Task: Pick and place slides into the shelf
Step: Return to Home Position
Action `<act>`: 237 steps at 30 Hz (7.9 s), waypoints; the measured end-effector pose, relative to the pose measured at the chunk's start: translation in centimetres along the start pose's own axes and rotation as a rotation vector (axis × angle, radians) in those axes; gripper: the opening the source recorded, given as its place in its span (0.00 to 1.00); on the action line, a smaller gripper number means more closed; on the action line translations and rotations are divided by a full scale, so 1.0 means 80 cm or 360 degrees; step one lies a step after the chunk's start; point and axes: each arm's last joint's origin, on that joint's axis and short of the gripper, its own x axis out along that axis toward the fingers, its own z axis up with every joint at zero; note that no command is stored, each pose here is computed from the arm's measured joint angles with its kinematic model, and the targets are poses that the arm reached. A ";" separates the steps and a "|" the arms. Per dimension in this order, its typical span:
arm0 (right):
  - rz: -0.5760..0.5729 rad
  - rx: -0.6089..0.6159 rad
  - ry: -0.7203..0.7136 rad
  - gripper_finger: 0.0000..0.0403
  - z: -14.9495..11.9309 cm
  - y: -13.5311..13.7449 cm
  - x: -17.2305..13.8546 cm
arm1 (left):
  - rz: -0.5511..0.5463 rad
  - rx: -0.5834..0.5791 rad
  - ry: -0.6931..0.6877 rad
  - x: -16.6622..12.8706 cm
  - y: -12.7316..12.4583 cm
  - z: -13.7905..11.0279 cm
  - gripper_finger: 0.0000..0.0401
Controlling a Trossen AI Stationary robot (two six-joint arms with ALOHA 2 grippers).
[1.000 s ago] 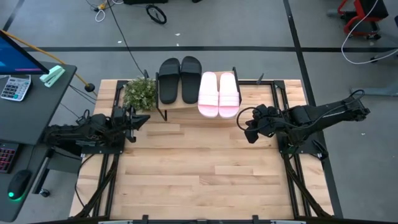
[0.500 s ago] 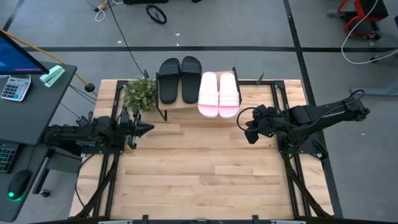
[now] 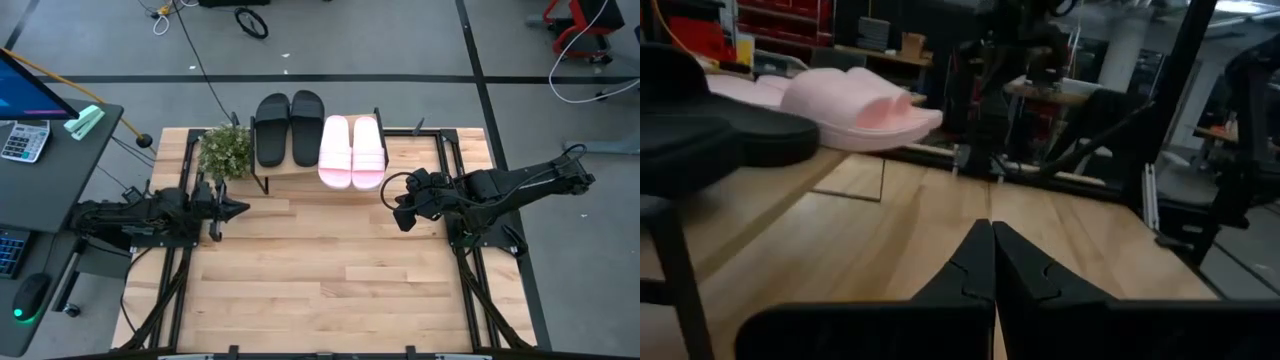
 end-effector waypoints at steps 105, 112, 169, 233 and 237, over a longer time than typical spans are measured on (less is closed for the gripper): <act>0.1038 -0.0576 -0.1032 0.00 -0.122 -0.131 0.069 | -0.0042 -0.0133 -0.0004 0.000 -0.001 0.000 0.10; 0.0998 -0.0712 -0.1075 0.01 -0.123 -0.131 0.069 | -0.0041 -0.0133 -0.0004 0.000 -0.001 0.000 0.07; 0.1041 -0.0564 -0.1003 0.03 -0.123 -0.131 0.071 | -0.0042 -0.0134 -0.0004 0.000 -0.001 0.000 0.06; 0.1041 -0.0564 -0.1003 0.03 -0.123 -0.131 0.071 | -0.0041 -0.0133 -0.0004 0.000 -0.001 0.000 0.10; 0.1040 -0.0564 -0.1003 0.03 -0.123 -0.131 0.071 | -0.0041 -0.0133 -0.0004 0.000 -0.001 0.000 0.10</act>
